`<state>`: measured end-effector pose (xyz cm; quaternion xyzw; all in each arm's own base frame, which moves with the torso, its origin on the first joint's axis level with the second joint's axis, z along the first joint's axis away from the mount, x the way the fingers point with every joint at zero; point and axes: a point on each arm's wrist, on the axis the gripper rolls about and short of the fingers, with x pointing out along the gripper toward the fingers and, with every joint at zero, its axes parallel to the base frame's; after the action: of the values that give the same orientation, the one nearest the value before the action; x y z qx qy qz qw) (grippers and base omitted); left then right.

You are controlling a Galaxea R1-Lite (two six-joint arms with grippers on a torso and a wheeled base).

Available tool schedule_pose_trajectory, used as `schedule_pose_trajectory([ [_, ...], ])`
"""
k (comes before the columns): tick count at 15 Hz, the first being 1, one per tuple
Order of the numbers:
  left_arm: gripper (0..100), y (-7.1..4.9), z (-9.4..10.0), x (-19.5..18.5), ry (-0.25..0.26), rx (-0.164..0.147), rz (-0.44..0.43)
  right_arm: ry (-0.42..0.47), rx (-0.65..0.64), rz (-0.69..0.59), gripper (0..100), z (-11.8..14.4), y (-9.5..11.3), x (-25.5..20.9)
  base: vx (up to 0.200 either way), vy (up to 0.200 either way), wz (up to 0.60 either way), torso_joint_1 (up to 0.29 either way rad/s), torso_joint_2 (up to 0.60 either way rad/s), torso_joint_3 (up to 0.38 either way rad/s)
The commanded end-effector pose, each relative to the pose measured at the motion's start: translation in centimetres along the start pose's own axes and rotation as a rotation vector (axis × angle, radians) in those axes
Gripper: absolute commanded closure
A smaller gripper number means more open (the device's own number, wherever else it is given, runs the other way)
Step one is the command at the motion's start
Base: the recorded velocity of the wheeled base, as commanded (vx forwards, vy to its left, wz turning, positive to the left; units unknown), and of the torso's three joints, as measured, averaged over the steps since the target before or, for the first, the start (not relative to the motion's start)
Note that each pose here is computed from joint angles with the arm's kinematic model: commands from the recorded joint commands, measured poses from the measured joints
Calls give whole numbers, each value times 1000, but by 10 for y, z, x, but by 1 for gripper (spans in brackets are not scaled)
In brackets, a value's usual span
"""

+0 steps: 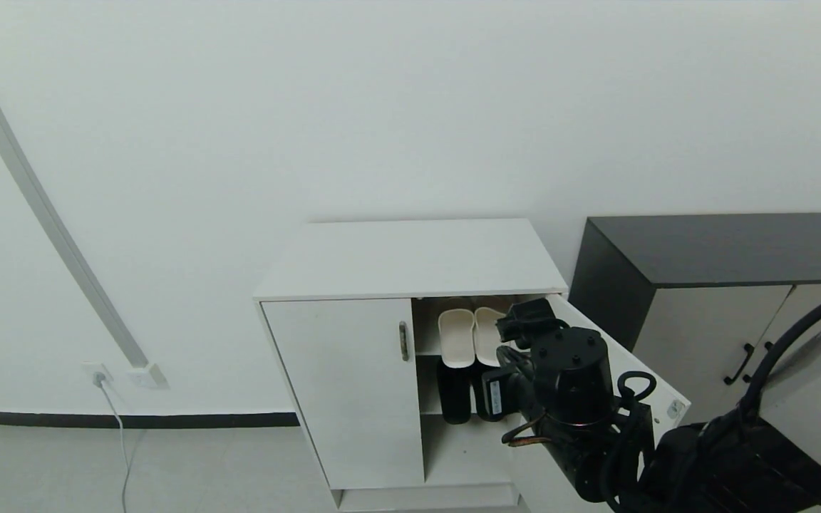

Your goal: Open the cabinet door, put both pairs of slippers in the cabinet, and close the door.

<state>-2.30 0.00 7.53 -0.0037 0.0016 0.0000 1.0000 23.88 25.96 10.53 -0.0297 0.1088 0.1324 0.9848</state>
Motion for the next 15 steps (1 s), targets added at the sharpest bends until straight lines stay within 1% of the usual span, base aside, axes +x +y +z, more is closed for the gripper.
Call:
schedule_pose_trajectory([
  [1,100,0,0,0,1,0,0,5,-3,-1,100,-2,0,1,0,0,0,0,0,0],
  [8,100,0,0,0,1,0,0,14,-11,11,100,-4,0,0,0,0,0,0,0,0],
  [12,100,0,0,0,1,0,0,14,-11,11,100,-4,0,0,0,0,-600,1,-1,1],
  [15,100,0,0,0,1,-2,2,13,-10,12,100,-4,0,0,0,0,0,0,0,0],
])
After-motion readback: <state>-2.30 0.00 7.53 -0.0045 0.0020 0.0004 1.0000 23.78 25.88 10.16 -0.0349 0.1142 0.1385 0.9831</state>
